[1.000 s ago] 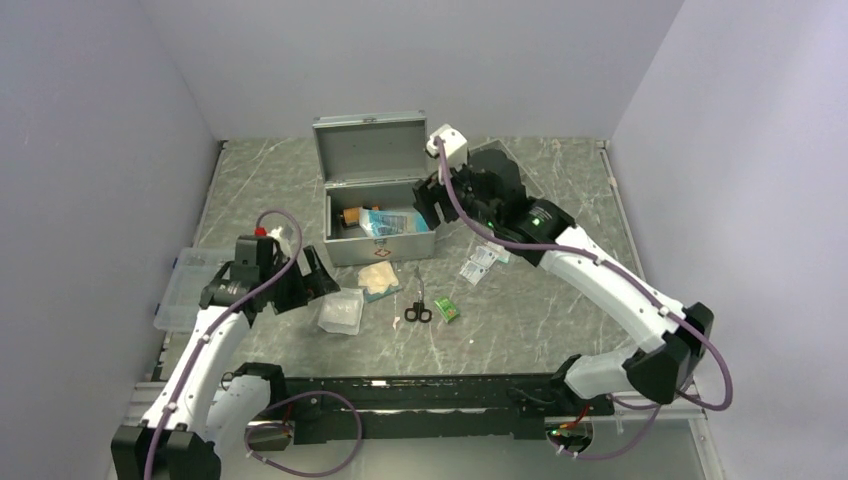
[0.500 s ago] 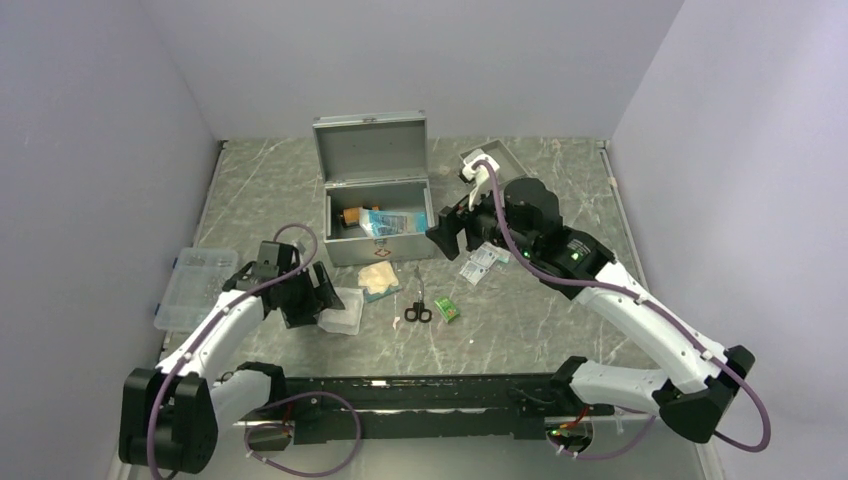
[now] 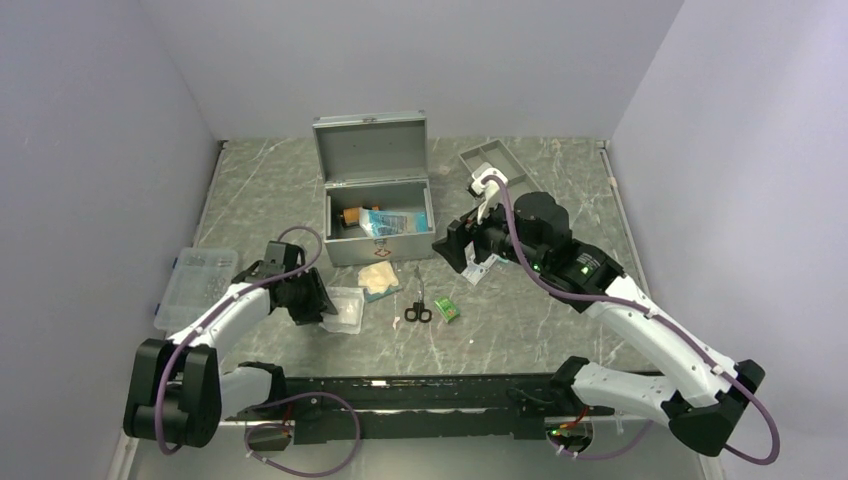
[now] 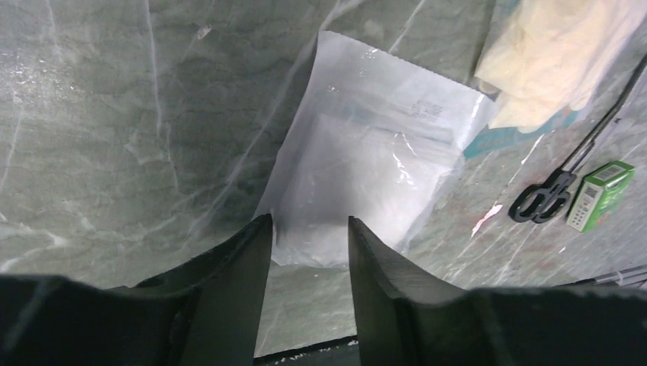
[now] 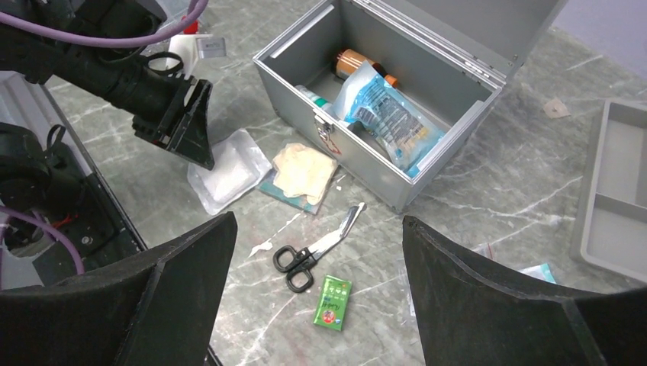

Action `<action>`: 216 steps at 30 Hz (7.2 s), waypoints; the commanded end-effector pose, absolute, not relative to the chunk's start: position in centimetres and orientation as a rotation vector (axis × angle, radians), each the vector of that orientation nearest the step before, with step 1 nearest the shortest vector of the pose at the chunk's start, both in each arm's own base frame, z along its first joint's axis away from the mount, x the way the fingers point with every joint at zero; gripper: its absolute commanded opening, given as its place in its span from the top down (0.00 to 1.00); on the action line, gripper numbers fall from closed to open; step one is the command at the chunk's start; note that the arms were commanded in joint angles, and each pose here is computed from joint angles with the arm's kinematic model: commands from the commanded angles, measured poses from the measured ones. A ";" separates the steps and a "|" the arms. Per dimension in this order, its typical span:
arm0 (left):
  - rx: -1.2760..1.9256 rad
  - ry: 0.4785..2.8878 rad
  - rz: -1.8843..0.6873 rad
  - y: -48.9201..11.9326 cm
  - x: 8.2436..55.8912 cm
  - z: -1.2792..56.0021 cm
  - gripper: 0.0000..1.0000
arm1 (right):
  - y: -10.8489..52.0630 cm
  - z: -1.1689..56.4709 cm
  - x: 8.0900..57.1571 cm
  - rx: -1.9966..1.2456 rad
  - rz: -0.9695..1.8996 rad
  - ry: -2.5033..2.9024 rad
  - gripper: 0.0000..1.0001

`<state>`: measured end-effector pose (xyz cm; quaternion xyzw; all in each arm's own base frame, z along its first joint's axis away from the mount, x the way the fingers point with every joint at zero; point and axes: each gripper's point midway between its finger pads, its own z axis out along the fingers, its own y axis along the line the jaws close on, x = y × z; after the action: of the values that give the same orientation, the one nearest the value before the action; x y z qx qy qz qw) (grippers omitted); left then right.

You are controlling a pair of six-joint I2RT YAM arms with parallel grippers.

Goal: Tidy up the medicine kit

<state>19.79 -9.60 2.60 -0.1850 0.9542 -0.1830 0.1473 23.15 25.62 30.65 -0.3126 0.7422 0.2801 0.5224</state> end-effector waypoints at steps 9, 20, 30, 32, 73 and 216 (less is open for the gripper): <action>-0.525 2.730 -0.511 -9.4 19.7 1.9 0.90 | 25.5 32.0 22.5 -0.724 0.708 1.717 0.17; -0.505 2.681 -0.585 -10.2 19.7 3.8 1.00 | 25.3 31.5 22.3 -0.714 0.708 1.729 0.17; -0.367 2.556 -0.658 -11.5 20.8 11.8 1.00 | 24.1 30.7 22.7 -0.675 0.646 1.750 0.16; -0.333 2.531 -0.670 -12.0 21.3 13.6 1.00 | 23.8 30.4 22.7 -0.674 0.632 1.765 0.16; -0.187 2.707 -0.343 -17.0 39.6 12.5 1.00 | 17.6 24.8 20.6 -0.438 0.492 1.964 0.12; 0.358 2.395 -0.569 -15.8 25.2 17.9 0.00 | 9.5 6.2 59.9 -0.158 0.067 2.444 0.62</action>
<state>25.10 -15.77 17.24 0.1274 0.9181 -0.2177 0.3056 59.35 9.61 4.92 -0.0591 0.9440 0.0238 0.3238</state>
